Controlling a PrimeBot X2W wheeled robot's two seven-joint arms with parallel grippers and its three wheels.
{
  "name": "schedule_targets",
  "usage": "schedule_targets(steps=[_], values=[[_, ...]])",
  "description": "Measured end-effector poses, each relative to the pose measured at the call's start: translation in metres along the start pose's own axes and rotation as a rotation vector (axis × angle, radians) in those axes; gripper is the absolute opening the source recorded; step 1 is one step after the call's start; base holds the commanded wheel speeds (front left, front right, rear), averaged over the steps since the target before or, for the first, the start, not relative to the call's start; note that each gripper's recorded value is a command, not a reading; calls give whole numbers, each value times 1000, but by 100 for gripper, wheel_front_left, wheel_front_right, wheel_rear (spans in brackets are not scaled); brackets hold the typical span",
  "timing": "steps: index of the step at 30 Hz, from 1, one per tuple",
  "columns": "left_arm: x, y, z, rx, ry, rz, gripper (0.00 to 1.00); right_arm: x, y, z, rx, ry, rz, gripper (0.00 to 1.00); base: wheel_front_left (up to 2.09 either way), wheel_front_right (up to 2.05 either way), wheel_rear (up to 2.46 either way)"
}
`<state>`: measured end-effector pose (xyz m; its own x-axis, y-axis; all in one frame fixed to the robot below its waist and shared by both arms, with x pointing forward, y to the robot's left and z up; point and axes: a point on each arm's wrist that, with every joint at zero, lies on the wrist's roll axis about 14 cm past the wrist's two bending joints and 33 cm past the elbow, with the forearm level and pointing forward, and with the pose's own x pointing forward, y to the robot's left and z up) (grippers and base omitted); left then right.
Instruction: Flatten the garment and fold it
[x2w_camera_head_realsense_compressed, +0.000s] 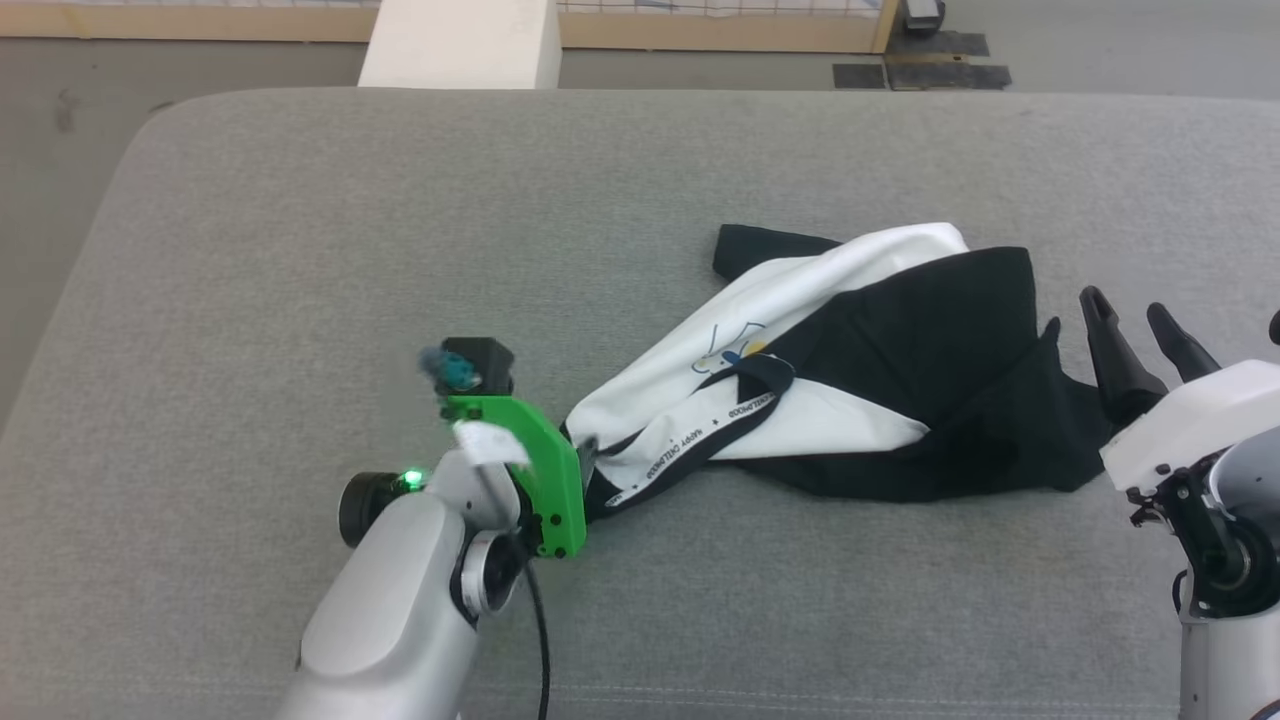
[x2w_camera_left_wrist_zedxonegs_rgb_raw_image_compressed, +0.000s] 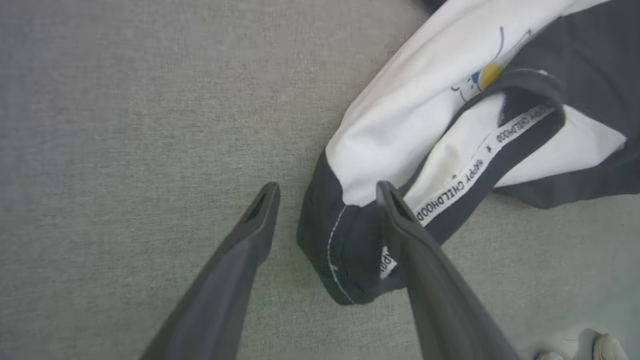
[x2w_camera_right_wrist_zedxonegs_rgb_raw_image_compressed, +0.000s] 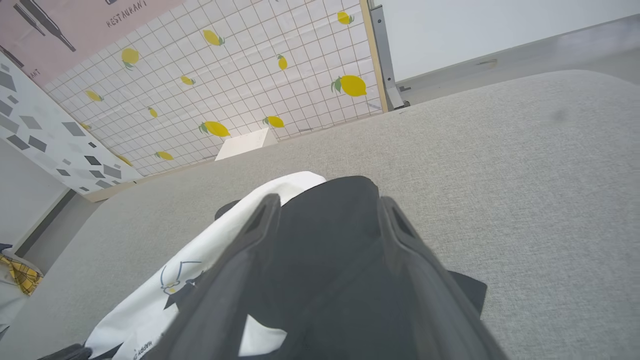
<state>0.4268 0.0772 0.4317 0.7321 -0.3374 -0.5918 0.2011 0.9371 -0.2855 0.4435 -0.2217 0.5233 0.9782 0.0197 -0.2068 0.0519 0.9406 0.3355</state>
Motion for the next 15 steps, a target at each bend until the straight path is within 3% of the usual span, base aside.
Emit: schedule_targets(steps=[6, 7, 8, 12, 15], values=[[11, 1, -29, 97, 184, 17, 97, -4, -12, -4, 36, -2, -22, 100, 0, 0, 0], [13, -1, -31, 93, 186, 5, 16, -4, -13, -5, 42, 0, -26, 100, 0, 0, 0], [15, -6, -32, 86, 188, -18, 0, -4, -15, -6, 50, -1, -28, 100, 0, 0, 0], [18, -17, -23, 26, 130, -78, 0, -4, -22, -11, 60, 1, -47, 100, 0, 0, 0], [15, -13, 22, -15, -48, -75, 0, -3, -22, -15, 62, 5, -51, 100, 0, 0, 0]])
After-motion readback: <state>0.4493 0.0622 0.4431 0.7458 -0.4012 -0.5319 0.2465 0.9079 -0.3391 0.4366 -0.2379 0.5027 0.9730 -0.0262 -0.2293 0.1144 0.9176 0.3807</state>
